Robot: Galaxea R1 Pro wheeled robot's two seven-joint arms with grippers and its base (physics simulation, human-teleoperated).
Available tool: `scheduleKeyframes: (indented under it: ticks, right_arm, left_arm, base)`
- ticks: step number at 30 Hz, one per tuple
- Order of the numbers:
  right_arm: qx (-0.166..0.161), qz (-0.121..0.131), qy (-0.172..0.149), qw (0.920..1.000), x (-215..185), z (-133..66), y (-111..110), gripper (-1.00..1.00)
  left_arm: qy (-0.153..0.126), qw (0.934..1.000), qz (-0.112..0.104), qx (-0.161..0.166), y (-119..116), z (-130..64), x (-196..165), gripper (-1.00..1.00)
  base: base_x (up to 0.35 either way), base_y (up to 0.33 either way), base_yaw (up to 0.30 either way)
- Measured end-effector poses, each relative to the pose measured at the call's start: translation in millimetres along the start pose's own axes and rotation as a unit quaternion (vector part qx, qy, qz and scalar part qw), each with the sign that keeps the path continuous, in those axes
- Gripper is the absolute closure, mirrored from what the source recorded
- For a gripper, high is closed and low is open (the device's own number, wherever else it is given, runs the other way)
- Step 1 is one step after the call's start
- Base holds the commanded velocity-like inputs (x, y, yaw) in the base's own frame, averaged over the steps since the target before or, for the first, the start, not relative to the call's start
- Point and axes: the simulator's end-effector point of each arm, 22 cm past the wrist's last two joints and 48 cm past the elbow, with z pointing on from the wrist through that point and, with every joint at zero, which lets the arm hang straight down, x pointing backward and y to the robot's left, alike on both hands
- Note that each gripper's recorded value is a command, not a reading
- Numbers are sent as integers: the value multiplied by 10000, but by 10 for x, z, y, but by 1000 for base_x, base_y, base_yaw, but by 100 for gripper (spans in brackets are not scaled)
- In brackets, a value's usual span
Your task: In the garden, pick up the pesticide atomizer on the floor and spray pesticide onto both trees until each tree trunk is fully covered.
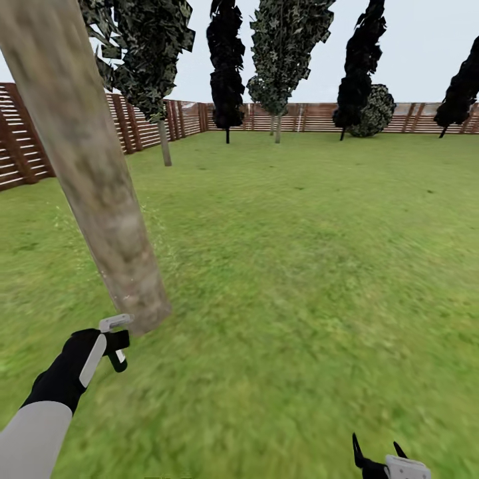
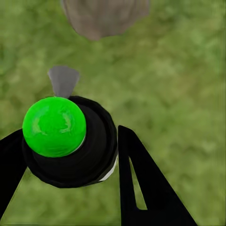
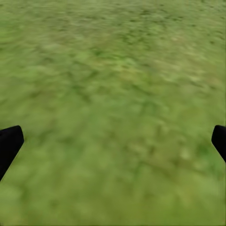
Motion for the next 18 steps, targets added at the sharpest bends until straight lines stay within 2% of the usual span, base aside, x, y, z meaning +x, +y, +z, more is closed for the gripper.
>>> scheduleKeyframes:
  ticks: [6, 18]
  right_arm:
    - [-1, 0, 0, 10000, 0, 0, 0, -100]
    - [-1, -1, -8, 10000, -4, 0, 1, -100]
  left_arm:
    - [-3, 10000, -2, 6, -3, -1, -2, 100]
    - [2, 10000, 7, -3, 0, -2, 0, 100]
  base:
    - [21, -25, 263]
    - [202, -205, 10]
